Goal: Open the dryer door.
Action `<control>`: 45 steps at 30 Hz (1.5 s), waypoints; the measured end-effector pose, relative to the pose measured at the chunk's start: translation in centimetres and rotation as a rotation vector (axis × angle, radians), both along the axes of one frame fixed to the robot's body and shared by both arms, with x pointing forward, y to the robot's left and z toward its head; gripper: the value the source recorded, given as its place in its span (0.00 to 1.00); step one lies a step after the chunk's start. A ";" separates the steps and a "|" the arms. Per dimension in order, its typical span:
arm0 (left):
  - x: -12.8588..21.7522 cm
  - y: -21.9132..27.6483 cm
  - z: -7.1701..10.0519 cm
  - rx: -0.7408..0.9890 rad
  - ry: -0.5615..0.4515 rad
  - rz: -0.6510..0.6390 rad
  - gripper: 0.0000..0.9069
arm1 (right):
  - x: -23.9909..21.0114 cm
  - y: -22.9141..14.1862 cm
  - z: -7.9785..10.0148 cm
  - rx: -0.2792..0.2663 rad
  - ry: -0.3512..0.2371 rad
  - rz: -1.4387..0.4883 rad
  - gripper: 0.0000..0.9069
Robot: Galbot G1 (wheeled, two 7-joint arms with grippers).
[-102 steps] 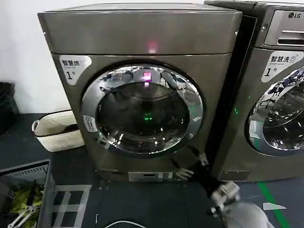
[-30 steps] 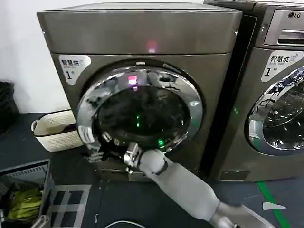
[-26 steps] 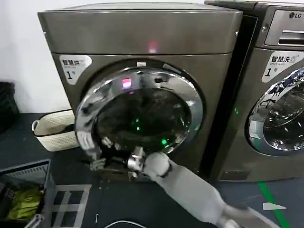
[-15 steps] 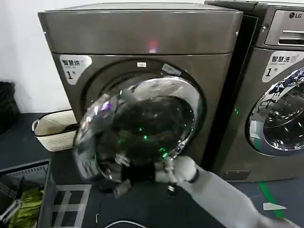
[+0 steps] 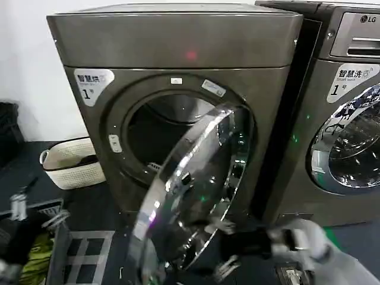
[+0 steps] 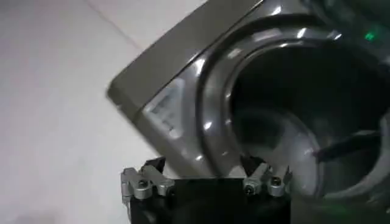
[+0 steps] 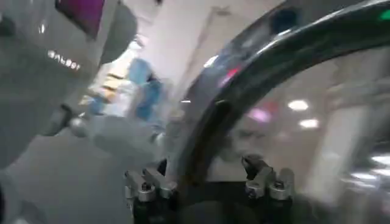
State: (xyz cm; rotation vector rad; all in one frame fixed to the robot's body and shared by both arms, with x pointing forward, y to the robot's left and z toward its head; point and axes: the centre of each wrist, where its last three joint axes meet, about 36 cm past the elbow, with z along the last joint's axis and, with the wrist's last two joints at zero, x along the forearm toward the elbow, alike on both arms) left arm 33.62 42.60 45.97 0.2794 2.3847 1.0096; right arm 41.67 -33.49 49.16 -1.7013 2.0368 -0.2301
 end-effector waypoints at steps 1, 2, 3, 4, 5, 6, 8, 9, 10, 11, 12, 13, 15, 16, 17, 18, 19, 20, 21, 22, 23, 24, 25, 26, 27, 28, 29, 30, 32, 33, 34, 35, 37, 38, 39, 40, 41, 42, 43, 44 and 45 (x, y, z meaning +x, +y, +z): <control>0.7 -0.6 -0.1 0.009 0.004 -0.028 1.00 | -1.0 -1.6 0.3 0.030 -0.006 -0.071 1.00; 1.6 -1.3 -0.2 0.023 0.010 -0.063 1.00 | -1.9 -3.2 0.6 0.046 -0.017 -0.135 1.00; 2.3 -2.0 -0.3 0.031 0.011 -0.095 1.00 | -3.1 -4.6 0.8 0.068 -0.036 -0.209 1.00; 3.1 -2.8 -0.5 0.036 0.009 -0.131 1.00 | -4.4 -6.0 0.9 0.077 -0.049 -0.280 1.00; 3.8 -3.5 -0.7 0.041 0.009 -0.163 1.00 | -6.0 -7.4 0.8 0.078 -0.074 -0.373 1.00; 4.6 -4.4 -0.9 0.045 0.005 -0.200 1.00 | -7.6 -8.6 0.7 0.075 -0.093 -0.464 1.00; 5.9 -6.0 -1.2 0.050 0.006 -0.264 1.00 | -11.0 -10.6 0.1 0.081 -0.129 -0.673 1.00; 6.6 -7.1 -1.4 0.050 0.008 -0.300 1.00 | -12.8 -11.5 -0.4 0.080 -0.141 -0.778 1.00; 7.2 -8.2 -1.7 0.047 0.011 -0.334 1.00 | -14.5 -12.4 -0.8 0.074 -0.159 -0.888 1.00; 7.7 -9.4 -2.1 0.048 0.016 -0.371 1.00 | -16.2 -13.1 -1.1 0.068 -0.166 -0.992 1.00; 8.2 -10.6 -2.5 0.046 0.017 -0.403 1.00 | -17.9 -13.7 -1.3 0.058 -0.170 -1.114 1.00; 8.6 -11.8 -2.8 0.042 0.019 -0.435 1.00 | -19.4 -14.2 -1.3 0.043 -0.172 -1.244 1.00; 9.4 -14.3 -3.5 0.024 0.028 -0.495 1.00 | -22.2 -15.1 -1.1 0.010 -0.183 -1.513 1.00; 9.7 -15.5 -3.8 0.015 0.030 -0.525 1.00 | -23.4 -15.5 -0.9 -0.002 -0.185 -1.648 1.00; 10.0 -16.6 -3.9 0.009 0.031 -0.552 1.00 | -24.5 -15.9 -0.6 0.005 -0.167 -1.793 1.00; 10.4 -17.5 -4.0 0.005 0.029 -0.577 1.00 | -25.7 -16.7 -0.3 0.034 -0.135 -1.957 1.00; 10.8 -18.4 -4.2 0.001 0.031 -0.601 1.00 | -26.7 -17.4 0.1 0.054 -0.109 -2.089 1.00; 11.1 -19.2 -4.2 -0.001 0.031 -0.623 1.00 | -27.7 -18.2 0.3 0.061 -0.089 -2.200 1.00; 11.5 -20.0 -4.2 -0.002 0.030 -0.644 1.00 | -28.7 -19.0 0.6 0.055 -0.089 -2.296 1.00; 11.7 -20.8 -4.1 -0.002 0.030 -0.665 1.00 | -30.0 -19.9 0.9 0.053 -0.095 -2.393 1.00; 12.0 -21.5 -4.0 -0.003 0.029 -0.683 1.00 | -31.2 -20.8 1.0 0.053 -0.099 -2.474 1.00; 12.2 -22.3 -3.9 -0.004 0.028 -0.702 1.00 | -32.3 -21.5 1.2 0.050 -0.102 -2.538 1.00; 12.4 -23.1 -4.0 -0.004 0.029 -0.721 1.00 | -33.6 -22.3 1.3 0.044 -0.106 -2.601 1.00; 12.6 -23.9 -3.9 -0.001 0.028 -0.742 1.00 | -34.8 -22.9 1.4 0.039 -0.110 -2.654 1.00; 12.9 -24.7 -3.8 0.001 0.025 -0.759 1.00 | -35.9 -23.5 1.6 0.036 -0.116 -2.698 1.00; 13.1 -25.4 -3.8 0.004 0.024 -0.775 1.00 | -37.0 -24.0 1.6 0.035 -0.126 -2.743 1.00; 13.4 -26.2 -3.6 0.006 0.022 -0.791 1.00 | -37.9 -24.3 1.6 0.035 -0.134 -2.779 1.00; 13.5 -26.9 -3.5 0.006 0.019 -0.805 1.00 | -38.7 -24.6 1.6 0.034 -0.144 -2.815 1.00; 14.0 -28.3 -3.5 0.004 0.030 -0.823 1.00 | -39.9 -24.7 1.6 0.031 -0.156 -2.860 1.00; 14.2 -29.0 -3.4 0.002 0.034 -0.835 1.00 | -40.3 -24.6 1.6 0.035 -0.157 -2.874 1.00; 14.4 -29.9 -3.4 0.000 0.037 -0.852 1.00 | -40.7 -24.6 1.5 0.037 -0.157 -2.886 1.00; 14.5 -30.8 -3.5 -0.001 0.039 -0.867 1.00 | -41.2 -24.6 1.5 0.039 -0.160 -2.900 1.00; 15.0 -32.4 -3.5 -0.001 0.040 -0.894 1.00 | -41.8 -24.4 1.5 0.054 -0.165 -2.917 1.00; 15.1 -33.1 -3.6 -0.003 0.041 -0.904 1.00 | -42.1 -24.4 1.7 0.061 -0.173 -2.928 1.00; 15.4 -33.8 -3.6 -0.001 0.041 -0.915 1.00 | -42.3 -24.4 1.9 0.064 -0.179 -2.937 1.00; 15.6 -34.6 -3.6 -0.003 0.044 -0.925 1.00 | -42.6 -24.4 2.0 0.066 -0.182 -2.945 1.00; 15.8 -35.2 -3.7 -0.003 0.045 -0.935 1.00 | -42.8 -24.6 2.1 0.067 -0.186 -2.953 1.00; 16.0 -35.8 -3.7 0.000 0.047 -0.942 1.00 | -43.1 -24.7 2.2 0.067 -0.190 -2.960 1.00; 16.2 -36.5 -3.8 -0.001 0.048 -0.950 1.00 | -43.3 -24.8 2.3 0.066 -0.193 -2.965 1.00; 16.4 -37.2 -3.8 0.001 0.049 -0.958 1.00 | -43.7 -25.0 2.4 0.064 -0.197 -2.974 1.00; 16.7 -37.9 -3.7 0.004 0.048 -0.966 1.00 | -44.0 -25.1 2.4 0.062 -0.197 -2.983 1.00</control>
